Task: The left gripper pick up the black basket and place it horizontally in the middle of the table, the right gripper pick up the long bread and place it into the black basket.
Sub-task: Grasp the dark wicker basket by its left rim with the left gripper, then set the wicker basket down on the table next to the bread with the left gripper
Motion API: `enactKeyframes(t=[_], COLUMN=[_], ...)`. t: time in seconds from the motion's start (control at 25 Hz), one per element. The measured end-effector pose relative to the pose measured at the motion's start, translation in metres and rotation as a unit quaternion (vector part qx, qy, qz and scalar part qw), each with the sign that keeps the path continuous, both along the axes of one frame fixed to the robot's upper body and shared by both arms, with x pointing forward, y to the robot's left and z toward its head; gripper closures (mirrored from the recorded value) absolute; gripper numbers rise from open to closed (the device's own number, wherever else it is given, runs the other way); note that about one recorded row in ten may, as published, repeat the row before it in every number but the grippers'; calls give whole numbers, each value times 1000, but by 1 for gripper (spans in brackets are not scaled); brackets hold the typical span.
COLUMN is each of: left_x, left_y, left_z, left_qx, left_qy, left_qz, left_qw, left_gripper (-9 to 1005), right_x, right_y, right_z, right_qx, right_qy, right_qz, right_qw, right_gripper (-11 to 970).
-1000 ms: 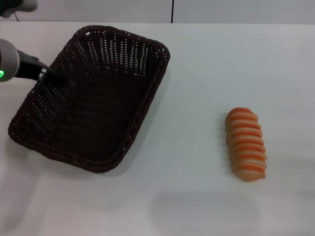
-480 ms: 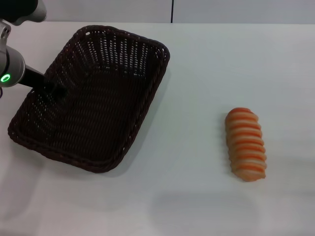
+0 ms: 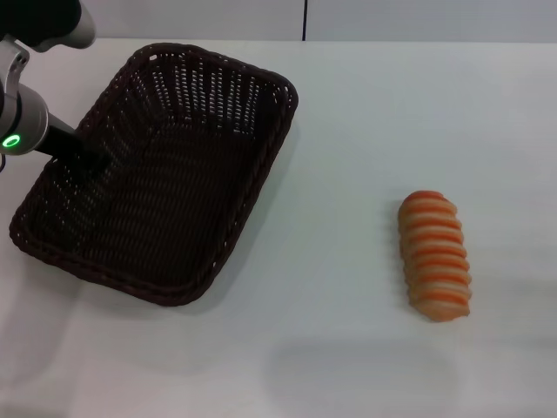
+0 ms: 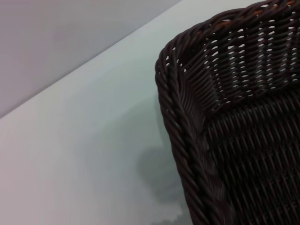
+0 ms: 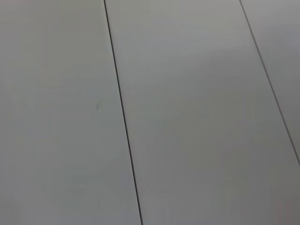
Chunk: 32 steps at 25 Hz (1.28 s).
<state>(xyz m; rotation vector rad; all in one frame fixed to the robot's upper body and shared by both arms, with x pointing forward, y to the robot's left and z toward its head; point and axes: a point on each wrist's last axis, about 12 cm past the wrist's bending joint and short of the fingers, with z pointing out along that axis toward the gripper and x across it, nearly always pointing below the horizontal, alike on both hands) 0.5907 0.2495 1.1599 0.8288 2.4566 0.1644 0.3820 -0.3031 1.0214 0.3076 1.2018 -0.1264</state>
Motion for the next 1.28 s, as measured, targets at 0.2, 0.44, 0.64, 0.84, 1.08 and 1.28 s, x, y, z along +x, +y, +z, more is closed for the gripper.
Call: enactKeyframes(t=[0.2, 0.44, 0.64, 0.84, 1.08, 1.28], left_x=[1, 3, 13, 30, 36, 33], left_y=[-5, -15, -20, -23, -38, -52], left_z=[6, 25, 45, 63, 67, 60], left_qx=[-4, -40, -89, -115, -112, -111], left_qy=[2, -2, 6, 21, 56, 85], left_qz=[-37, -115, -207, -258, -315, -359], left_qw=[999, 993, 974, 959, 941, 923], left_gripper=[662, 680, 735, 778, 807, 810], right_x=[0, 0, 0, -1, -2, -3], right_y=[0, 0, 2, 3, 3, 4], right_z=[0, 0, 1, 1, 2, 2], right_qx=[0, 0, 1, 0, 0, 0], right_qy=[-2, -2, -3, -7, -9, -10], right_qz=[0, -1, 4, 7, 5, 8], right_qw=[1000, 1000, 1000, 1000, 1000, 1000], right_gripper=[155, 158, 161, 163, 166, 168])
